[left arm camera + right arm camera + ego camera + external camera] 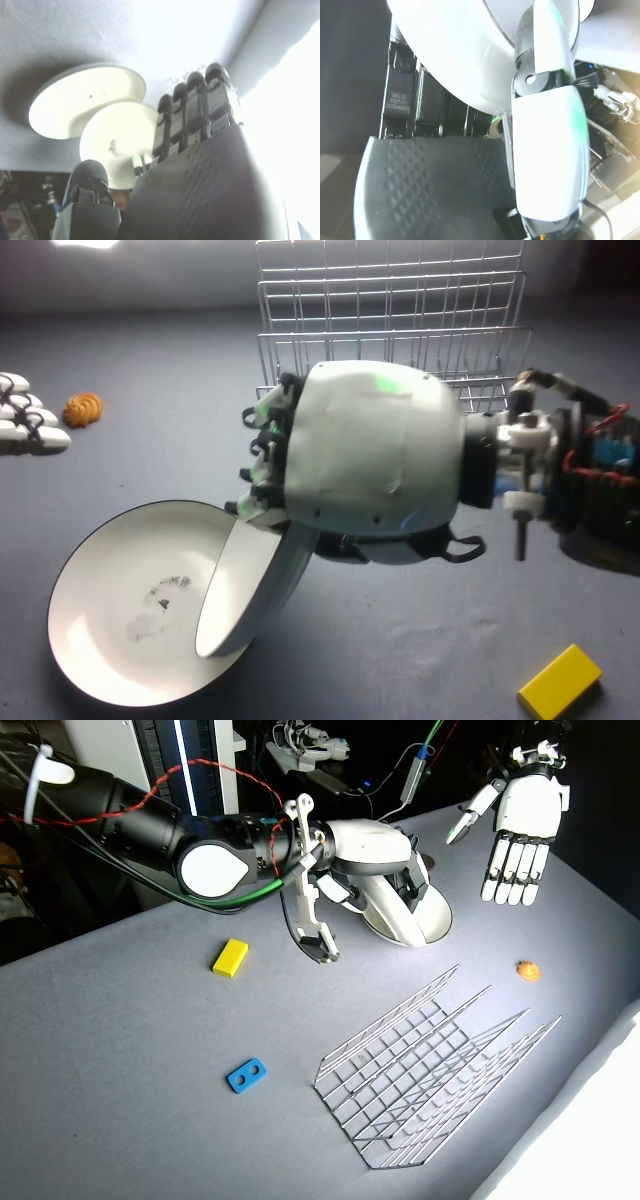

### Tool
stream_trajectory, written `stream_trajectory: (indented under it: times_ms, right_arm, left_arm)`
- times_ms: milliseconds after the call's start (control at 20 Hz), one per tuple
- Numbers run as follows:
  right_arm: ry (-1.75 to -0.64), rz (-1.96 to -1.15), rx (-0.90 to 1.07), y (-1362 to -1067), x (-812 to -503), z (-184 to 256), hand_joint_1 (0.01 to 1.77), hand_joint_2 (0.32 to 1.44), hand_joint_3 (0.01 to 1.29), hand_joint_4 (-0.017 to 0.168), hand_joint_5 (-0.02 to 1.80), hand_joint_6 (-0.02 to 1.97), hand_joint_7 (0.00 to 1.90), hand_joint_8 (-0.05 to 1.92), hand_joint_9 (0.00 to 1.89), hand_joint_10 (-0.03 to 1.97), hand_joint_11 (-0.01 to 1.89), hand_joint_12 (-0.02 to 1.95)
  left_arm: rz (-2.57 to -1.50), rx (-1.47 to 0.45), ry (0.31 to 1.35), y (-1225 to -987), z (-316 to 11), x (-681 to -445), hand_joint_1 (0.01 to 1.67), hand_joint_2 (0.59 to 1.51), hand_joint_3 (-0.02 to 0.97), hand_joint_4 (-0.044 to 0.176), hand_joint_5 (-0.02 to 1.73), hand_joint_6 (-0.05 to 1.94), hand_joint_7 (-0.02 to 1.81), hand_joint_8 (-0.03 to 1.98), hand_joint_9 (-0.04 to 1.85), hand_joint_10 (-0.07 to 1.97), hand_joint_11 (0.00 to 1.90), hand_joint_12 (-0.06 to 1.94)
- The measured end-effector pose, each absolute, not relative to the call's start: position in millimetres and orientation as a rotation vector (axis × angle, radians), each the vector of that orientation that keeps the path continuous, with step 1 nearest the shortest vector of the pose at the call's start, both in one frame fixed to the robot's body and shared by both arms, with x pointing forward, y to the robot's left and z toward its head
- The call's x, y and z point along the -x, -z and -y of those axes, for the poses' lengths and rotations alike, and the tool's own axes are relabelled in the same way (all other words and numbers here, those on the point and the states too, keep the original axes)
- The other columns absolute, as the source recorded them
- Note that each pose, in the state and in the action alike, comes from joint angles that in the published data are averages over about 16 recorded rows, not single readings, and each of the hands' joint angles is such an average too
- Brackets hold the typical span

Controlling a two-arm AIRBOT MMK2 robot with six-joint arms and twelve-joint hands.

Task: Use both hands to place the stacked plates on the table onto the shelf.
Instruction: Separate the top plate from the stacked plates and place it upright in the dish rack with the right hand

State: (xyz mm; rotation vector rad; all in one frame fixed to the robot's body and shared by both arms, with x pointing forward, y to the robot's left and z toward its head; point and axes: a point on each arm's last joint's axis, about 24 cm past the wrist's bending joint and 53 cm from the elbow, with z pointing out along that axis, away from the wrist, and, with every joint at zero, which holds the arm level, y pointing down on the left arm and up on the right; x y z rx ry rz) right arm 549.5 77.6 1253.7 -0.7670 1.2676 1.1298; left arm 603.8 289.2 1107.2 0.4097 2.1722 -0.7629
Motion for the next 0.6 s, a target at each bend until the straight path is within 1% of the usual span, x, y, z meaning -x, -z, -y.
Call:
stream_trajectory:
  times_ms: [300,600]
  right_arm:
    - [-1.192,-1.256,0.656,-1296,-557,-50,1.18,0.97,0.01,0.025,1.0,0.93,1.13,0.77,1.25,-0.01,0.84,0.98]
    - [-1.285,-1.282,0.468,-1342,-578,-19,1.18,0.97,0.01,0.029,0.99,0.94,1.12,0.79,1.26,-0.01,0.82,0.98]
  left_arm:
    - [-2.162,-0.429,0.765,-1112,-292,-604,0.02,1.176,0.009,0.006,0.12,0.01,0.1,0.02,0.08,0.01,0.03,0.01]
    - [-2.158,-0.46,0.791,-1113,-287,-599,0.02,1.176,0.009,0.007,0.12,0.01,0.1,0.02,0.08,0.01,0.03,0.01]
